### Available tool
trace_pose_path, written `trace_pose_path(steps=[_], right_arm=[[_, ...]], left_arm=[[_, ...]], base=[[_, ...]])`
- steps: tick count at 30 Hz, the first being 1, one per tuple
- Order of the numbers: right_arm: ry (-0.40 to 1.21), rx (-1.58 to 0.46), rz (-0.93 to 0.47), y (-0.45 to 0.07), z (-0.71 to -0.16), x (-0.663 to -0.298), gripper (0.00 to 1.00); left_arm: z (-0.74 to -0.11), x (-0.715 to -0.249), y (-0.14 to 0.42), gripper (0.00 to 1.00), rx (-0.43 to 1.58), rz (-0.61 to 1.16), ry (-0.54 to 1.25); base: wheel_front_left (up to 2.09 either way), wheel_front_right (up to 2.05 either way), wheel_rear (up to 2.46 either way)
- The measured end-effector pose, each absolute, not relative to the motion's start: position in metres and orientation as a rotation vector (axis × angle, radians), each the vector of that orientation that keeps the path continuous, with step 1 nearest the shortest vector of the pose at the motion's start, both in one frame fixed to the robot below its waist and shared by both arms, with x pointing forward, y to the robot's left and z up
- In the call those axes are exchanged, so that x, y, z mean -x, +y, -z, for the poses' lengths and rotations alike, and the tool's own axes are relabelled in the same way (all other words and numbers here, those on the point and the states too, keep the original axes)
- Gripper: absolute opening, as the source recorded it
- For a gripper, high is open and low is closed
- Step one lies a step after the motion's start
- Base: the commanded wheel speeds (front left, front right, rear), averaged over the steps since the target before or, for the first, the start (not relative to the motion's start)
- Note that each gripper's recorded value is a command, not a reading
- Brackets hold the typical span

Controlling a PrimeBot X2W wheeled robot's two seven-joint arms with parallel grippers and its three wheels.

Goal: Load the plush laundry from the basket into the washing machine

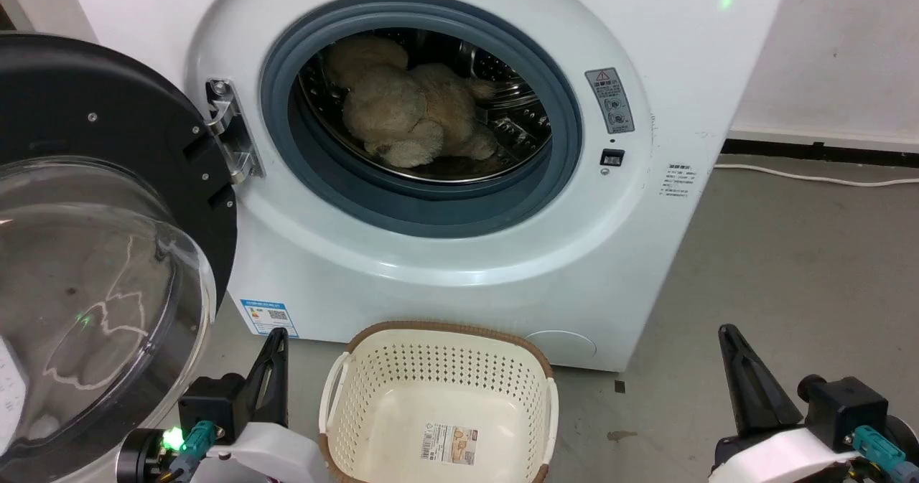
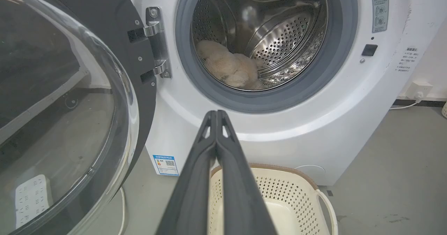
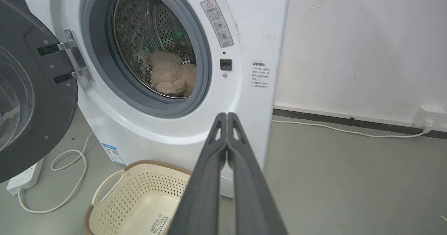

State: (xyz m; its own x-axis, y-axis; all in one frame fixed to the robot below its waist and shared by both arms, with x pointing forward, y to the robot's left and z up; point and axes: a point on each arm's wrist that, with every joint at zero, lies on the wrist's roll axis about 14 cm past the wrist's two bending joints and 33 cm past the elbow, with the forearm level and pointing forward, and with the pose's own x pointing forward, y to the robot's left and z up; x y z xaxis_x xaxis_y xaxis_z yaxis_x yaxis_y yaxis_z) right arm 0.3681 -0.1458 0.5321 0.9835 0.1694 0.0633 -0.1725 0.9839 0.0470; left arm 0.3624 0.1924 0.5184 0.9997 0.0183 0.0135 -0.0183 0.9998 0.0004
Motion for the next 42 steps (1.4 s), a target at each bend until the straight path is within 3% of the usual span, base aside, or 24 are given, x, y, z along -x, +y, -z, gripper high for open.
trace_pose_path(steps=[42], right_arm=[[0.014,0.042,-0.129,-0.160,-0.523,-0.369,0.00]], left_arm=[[-0.527,-0.373,0.177,0.00,-0.049,0.005,0.002]], base=[[0.00,0.00,0.00]])
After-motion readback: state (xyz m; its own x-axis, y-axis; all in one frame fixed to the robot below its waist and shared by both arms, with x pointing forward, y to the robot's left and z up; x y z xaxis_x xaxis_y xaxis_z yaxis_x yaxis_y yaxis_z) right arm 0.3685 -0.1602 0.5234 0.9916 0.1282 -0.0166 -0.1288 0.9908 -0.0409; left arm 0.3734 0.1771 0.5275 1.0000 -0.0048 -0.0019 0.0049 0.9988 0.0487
